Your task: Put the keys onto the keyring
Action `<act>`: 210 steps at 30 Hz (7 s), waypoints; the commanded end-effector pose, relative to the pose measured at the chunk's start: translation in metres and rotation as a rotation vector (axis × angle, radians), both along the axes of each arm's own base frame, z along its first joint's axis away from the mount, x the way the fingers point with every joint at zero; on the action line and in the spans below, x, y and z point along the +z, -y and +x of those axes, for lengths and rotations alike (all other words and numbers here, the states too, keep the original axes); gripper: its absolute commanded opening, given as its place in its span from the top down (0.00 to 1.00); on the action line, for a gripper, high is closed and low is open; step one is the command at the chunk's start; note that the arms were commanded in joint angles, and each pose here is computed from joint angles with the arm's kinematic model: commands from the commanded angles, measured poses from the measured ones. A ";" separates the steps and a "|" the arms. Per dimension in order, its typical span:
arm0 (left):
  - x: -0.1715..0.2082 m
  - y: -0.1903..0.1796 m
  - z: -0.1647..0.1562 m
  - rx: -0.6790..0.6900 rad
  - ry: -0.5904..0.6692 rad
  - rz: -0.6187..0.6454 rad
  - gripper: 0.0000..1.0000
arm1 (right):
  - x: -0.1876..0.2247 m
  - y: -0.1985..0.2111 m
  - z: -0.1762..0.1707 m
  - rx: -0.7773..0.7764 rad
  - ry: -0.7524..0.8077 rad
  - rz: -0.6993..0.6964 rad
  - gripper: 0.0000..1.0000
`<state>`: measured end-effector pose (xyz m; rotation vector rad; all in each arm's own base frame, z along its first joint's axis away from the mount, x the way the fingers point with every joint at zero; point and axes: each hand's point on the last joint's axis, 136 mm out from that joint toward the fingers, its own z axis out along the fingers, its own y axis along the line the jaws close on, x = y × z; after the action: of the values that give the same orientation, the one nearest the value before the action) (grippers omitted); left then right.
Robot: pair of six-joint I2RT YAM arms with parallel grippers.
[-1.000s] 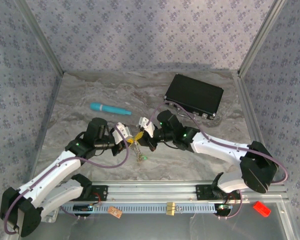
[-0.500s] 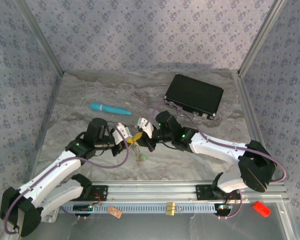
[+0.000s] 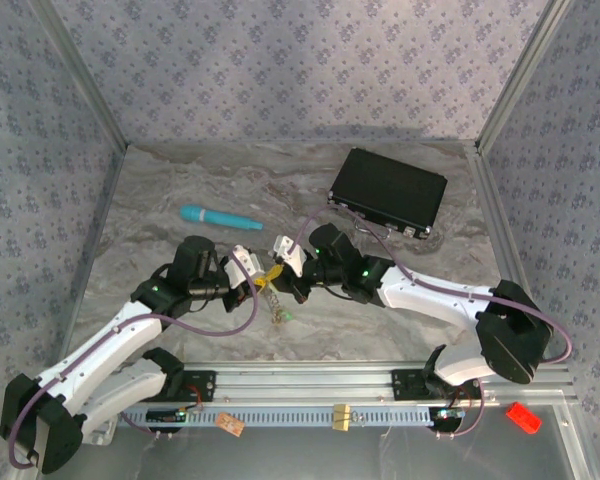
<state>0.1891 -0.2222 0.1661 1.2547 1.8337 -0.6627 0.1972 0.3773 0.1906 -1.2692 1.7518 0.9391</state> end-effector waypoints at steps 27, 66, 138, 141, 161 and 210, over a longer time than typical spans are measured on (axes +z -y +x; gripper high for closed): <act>0.031 0.022 -0.001 -0.142 0.250 -0.123 1.00 | 0.013 0.046 -0.002 0.021 0.094 -0.030 0.67; 0.028 0.036 -0.021 -0.288 0.292 -0.202 1.00 | 0.013 0.016 -0.021 0.313 0.332 0.010 0.95; 0.027 0.037 -0.011 -0.220 0.259 -0.217 0.81 | 0.004 0.033 -0.018 0.292 0.269 -0.073 1.00; 0.024 0.035 -0.013 -0.229 0.247 -0.181 0.80 | 0.003 0.034 -0.016 0.292 0.291 -0.127 1.00; 0.030 0.037 -0.010 -0.236 0.272 -0.173 1.00 | 0.009 0.022 -0.019 0.316 0.298 -0.177 0.92; 0.033 0.039 -0.016 -0.259 0.298 -0.229 1.00 | 0.010 0.042 -0.009 0.181 0.211 -0.048 0.70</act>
<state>0.1791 -0.2562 0.1812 1.3615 1.4332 -0.7379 0.1937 0.3317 0.1778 -1.5399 1.6092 0.8066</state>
